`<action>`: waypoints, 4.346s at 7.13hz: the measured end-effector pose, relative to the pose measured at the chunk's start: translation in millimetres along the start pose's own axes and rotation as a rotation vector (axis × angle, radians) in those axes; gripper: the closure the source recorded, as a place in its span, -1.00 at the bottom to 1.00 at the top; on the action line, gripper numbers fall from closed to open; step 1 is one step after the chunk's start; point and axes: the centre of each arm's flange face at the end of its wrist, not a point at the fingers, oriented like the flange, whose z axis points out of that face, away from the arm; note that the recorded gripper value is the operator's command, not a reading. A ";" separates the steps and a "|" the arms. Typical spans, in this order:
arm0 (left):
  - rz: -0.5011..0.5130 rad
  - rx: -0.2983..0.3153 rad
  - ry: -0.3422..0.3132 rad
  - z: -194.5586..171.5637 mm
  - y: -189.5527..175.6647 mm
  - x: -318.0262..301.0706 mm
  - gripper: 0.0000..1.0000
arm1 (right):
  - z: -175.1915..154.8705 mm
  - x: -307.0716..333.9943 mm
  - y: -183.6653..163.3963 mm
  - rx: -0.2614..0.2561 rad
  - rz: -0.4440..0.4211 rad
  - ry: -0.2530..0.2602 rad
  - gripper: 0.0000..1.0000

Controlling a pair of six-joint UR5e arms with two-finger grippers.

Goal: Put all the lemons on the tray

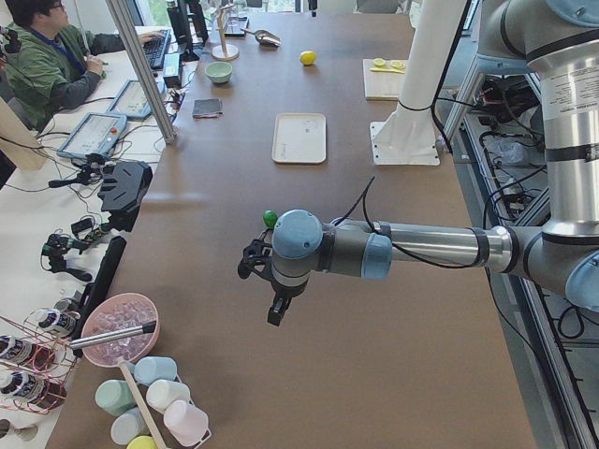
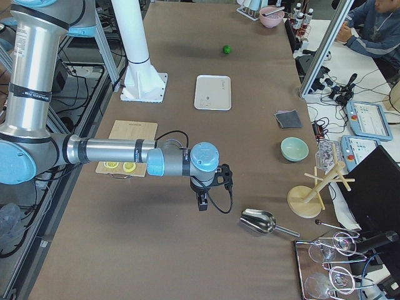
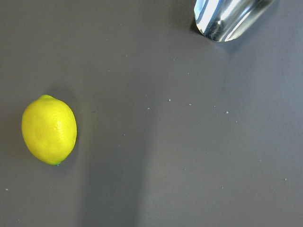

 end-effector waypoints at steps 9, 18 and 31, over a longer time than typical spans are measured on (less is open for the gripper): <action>0.402 0.183 0.140 75.1 -133.7 115.0 -0.97 | 25.7 -122.1 -71.3 0.330 -0.006 0.061 -1.00; 0.486 0.102 0.190 237.2 -174.0 267.5 -0.97 | 50.9 -165.5 -84.8 0.333 0.027 0.048 -1.00; -0.027 0.417 0.512 253.0 -199.9 623.5 -0.96 | 50.8 -167.3 -88.7 0.336 0.025 0.046 -1.00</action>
